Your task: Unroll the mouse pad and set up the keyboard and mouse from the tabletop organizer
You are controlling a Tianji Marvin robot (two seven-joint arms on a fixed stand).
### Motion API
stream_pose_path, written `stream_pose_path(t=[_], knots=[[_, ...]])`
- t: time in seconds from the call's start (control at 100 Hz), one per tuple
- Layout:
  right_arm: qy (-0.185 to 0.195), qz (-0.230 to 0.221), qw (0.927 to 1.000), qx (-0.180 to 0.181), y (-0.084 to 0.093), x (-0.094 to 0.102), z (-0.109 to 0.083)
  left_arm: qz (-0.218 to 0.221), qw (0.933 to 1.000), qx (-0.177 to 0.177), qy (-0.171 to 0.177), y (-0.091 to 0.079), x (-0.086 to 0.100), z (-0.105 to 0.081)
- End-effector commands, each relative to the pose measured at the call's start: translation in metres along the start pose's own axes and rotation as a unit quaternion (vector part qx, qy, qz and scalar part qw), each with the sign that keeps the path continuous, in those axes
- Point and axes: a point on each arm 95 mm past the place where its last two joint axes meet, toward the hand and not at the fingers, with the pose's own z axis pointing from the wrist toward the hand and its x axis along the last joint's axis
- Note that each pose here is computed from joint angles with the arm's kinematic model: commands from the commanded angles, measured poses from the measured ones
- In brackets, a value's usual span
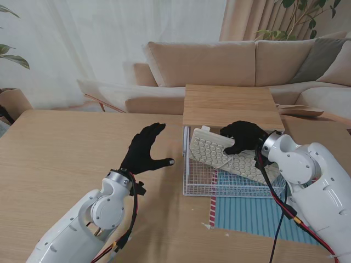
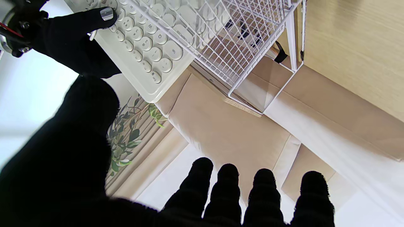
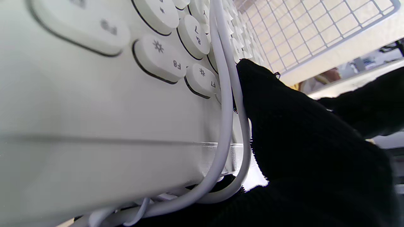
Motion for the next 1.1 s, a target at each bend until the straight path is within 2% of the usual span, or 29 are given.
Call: stream_pose_path(t=[0.0,0.48,0.77,1.09], knots=[[0.018,-0.011,0.9997,-0.013,0.014,0.011,0.001,-0.006,1.0000,-0.006,0.000,-0.001,0.004,0.003],[0.051,-0.039,0.9973,-0.035,0.041,0.025,-0.004,-0.029,0.9994,-0.018,-0.008,-0.003,0.004,0.007],[0.055,-0.060,0.9962,-0.033,0.046,0.026,-0.010,-0.046,0.9984,-0.027,-0.019,-0.002,0.003,0.013],[0.064,-0.072,0.9942,-0.049,0.054,0.029,-0.016,-0.058,0.9975,-0.032,-0.026,0.001,0.005,0.017]])
